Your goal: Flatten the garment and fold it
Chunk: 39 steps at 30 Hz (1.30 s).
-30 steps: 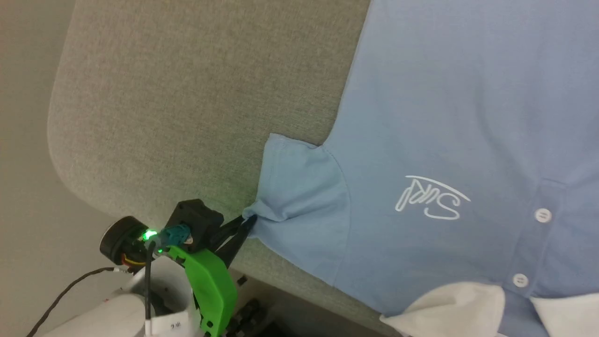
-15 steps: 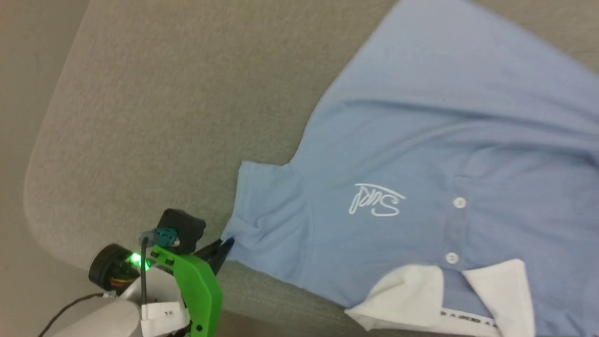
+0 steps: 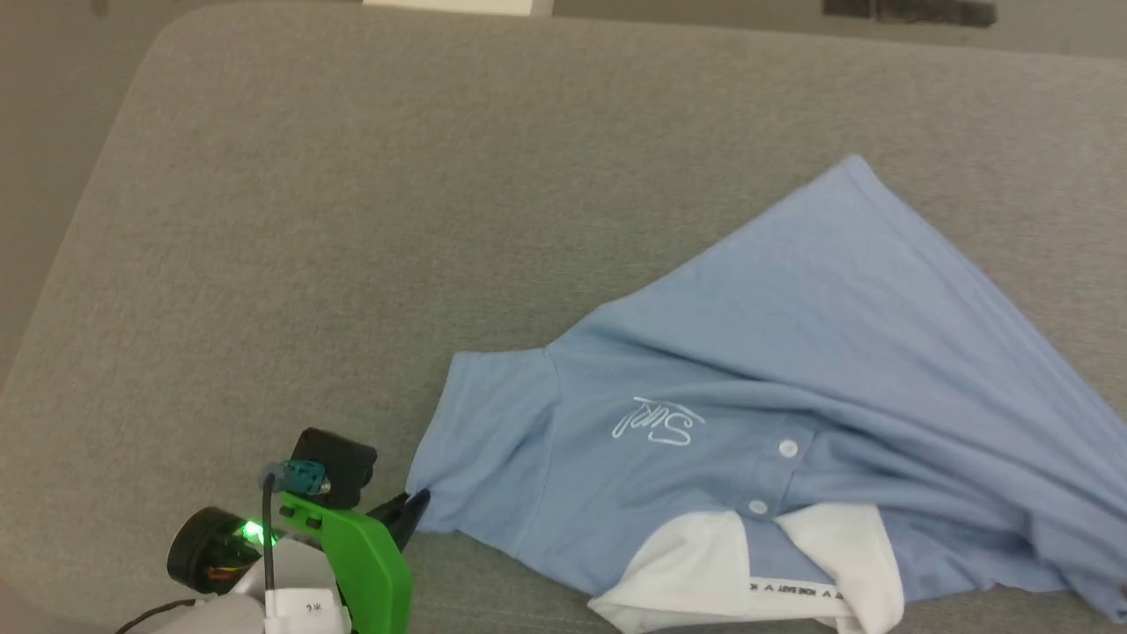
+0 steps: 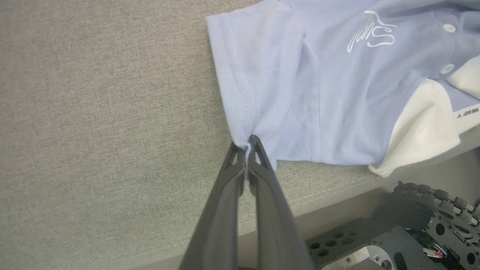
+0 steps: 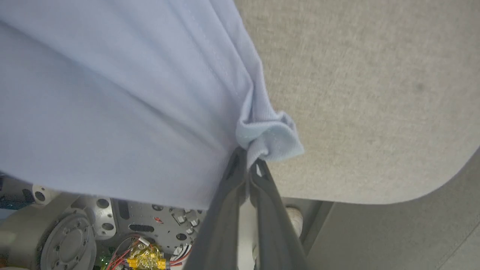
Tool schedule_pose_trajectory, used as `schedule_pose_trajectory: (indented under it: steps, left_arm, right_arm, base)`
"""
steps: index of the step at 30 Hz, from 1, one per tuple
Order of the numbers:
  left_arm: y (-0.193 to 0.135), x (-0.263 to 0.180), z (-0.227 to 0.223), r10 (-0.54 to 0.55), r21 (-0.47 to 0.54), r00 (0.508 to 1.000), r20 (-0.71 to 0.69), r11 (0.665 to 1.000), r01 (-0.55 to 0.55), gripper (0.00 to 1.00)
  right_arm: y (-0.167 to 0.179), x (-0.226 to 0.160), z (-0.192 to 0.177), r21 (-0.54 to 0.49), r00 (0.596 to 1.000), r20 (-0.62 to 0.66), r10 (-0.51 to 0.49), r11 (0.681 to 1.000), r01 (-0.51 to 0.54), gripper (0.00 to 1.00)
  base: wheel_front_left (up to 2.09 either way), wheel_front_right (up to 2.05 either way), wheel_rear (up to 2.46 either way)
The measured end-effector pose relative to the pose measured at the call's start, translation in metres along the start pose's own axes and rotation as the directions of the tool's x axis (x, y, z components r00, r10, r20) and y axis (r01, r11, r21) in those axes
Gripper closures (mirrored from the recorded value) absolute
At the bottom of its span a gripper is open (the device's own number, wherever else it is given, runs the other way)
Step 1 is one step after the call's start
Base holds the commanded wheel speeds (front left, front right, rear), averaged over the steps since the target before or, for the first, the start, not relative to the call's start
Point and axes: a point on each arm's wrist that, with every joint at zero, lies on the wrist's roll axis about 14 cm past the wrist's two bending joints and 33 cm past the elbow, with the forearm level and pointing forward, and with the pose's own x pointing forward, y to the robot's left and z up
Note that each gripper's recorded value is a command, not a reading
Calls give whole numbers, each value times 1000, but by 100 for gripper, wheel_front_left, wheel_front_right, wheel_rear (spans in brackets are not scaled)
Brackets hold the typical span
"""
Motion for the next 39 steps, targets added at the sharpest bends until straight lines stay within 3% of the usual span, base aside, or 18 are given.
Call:
schedule_pose_trajectory:
  steps: [6, 12, 13, 14, 20, 28, 33, 39]
  left_arm:
    - [-7, 2, 3, -17, 11, 1000, 10, 1000, 16, 100]
    - [-6, 4, -1, -9, -10, 1000, 5, 1000, 9, 100]
    - [-5, 4, -1, -7, -12, 1000, 7, 1000, 7, 100]
    - [-5, 5, -1, -5, -15, 1000, 6, 1000, 5, 100]
    - [-1, 3, -1, 11, -22, 1000, 13, 1000, -11, 100]
    - [5, -2, 10, 34, -13, 998, 51, 999, -33, 100]
    - [5, 2, 18, 34, -21, 997, 72, 999, -32, 100]
    - [7, 12, 16, 42, -30, 997, 62, 999, -40, 100]
  right_arm:
    - [13, 2, -48, 46, 996, -84, 15, 999, -11, 100]
    - [26, 4, -43, 39, 996, -80, 27, 999, -24, 100]
    - [27, 3, -39, 35, 998, -64, 28, 999, -26, 36]
    - [28, 1, -33, 30, 998, -47, 29, 999, -27, 0]
    - [40, -25, 24, -36, 993, 102, 66, 997, -63, 0]
    - [78, -64, 126, -194, 938, 309, 156, 976, -98, 0]
    - [106, -46, 170, -215, 935, 295, 199, 967, -138, 0]
    - [122, -13, 210, -259, 958, 239, 159, 961, -95, 0]
  base:
    - [0, 0, 0]
    - [0, 0, 0]
    - [0, 0, 0]
    - [0, 0, 0]
    - [0, 0, 0]
    - [0, 0, 0]
    - [0, 0, 0]
    - [0, 0, 0]
